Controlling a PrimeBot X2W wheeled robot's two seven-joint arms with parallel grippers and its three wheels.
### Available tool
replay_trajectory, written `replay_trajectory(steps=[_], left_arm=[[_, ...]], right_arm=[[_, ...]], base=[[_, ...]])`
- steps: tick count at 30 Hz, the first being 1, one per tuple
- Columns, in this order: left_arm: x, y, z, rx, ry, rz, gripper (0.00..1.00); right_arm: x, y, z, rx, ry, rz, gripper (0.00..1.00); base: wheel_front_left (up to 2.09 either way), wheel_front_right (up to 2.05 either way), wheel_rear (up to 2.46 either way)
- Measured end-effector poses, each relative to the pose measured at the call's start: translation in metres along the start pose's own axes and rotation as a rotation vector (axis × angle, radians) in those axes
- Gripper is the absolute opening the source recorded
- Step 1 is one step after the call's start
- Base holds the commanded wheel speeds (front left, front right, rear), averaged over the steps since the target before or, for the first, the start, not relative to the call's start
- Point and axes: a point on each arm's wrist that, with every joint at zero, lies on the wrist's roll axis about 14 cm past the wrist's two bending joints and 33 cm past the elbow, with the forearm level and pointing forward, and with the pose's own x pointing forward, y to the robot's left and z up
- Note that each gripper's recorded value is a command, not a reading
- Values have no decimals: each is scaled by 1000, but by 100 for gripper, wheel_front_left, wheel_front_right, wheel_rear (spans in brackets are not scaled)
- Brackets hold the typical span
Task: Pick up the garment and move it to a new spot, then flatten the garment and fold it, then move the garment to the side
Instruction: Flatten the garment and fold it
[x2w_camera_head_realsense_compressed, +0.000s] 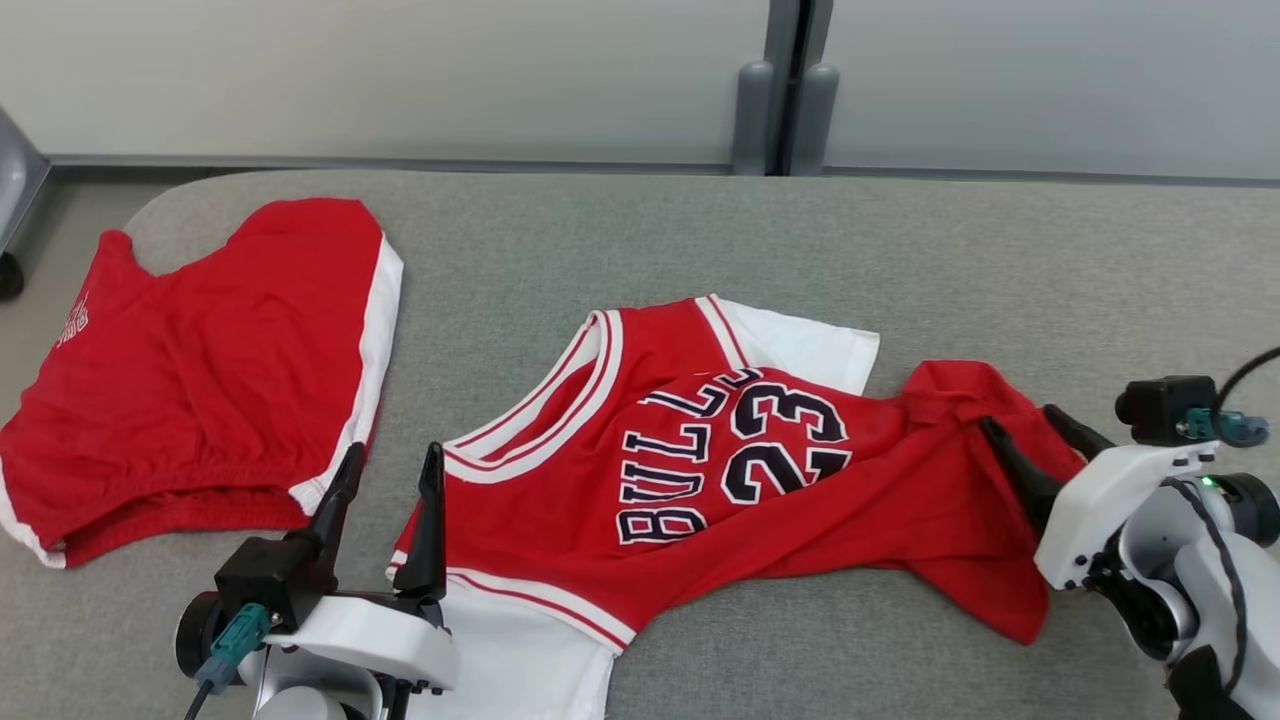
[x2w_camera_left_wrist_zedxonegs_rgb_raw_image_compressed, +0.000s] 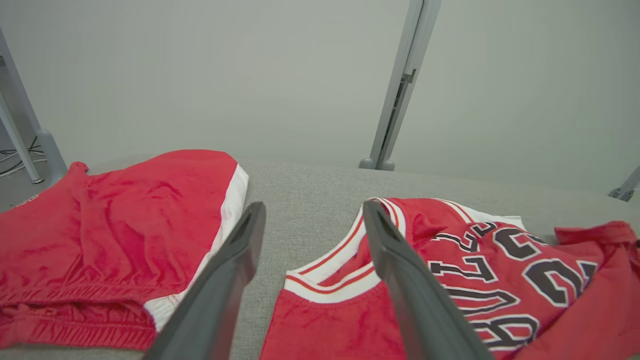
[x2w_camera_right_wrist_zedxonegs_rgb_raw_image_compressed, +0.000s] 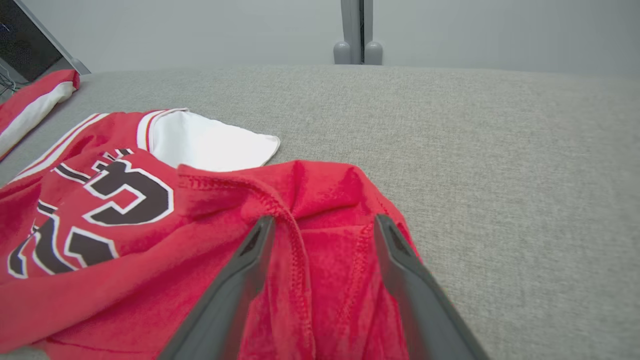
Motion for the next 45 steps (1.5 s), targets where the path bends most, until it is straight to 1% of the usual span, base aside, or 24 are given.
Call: replay_trajectory(steps=[5, 10, 14, 18, 21, 24, 30, 34, 37, 42, 45], left_arm=[[-2, -9, 3, -2, -10, -27, 100], [-6, -20, 8, -8, -26, -56, 100], [-12, -24, 14, -12, -48, -67, 100], [-14, -26, 20, -14, -65, -75, 100], [-14, -25, 20, -17, -66, -71, 100], [-14, -24, 16, -20, -54, -66, 100], [-13, -22, 10, -18, -38, -62, 100], [-14, -16, 7, -18, -28, -43, 100], [-15, -11, 5, -19, -23, -26, 100], [-16, -6, 4, -21, -19, -8, 100], [-16, -5, 4, -21, -19, -2, 100]], right_arm=[[-24, -24, 14, -1, -110, -67, 100], [-60, -42, 27, 14, -277, -134, 100], [-87, -40, 28, 41, -382, -157, 100], [-106, -32, 21, 75, -434, -165, 100], [-108, -20, 0, 82, -396, -152, 100], [-102, -6, -8, 79, -367, -120, 100], [-79, 11, -26, 2, -215, -62, 100], [-64, 14, -39, -55, -108, -45, 100], [-57, 11, -44, -88, -66, -52, 100], [-48, 6, -50, -107, -26, -80, 100], [-43, 11, -53, -109, -12, -74, 100]], base=[[0, 0, 0], [0, 0, 0], [0, 0, 0], [0, 0, 0], [0, 0, 0], [0, 0, 0], [0, 0, 0], [0, 0, 0], [0, 0, 0], [0, 0, 0], [0, 0, 0]])
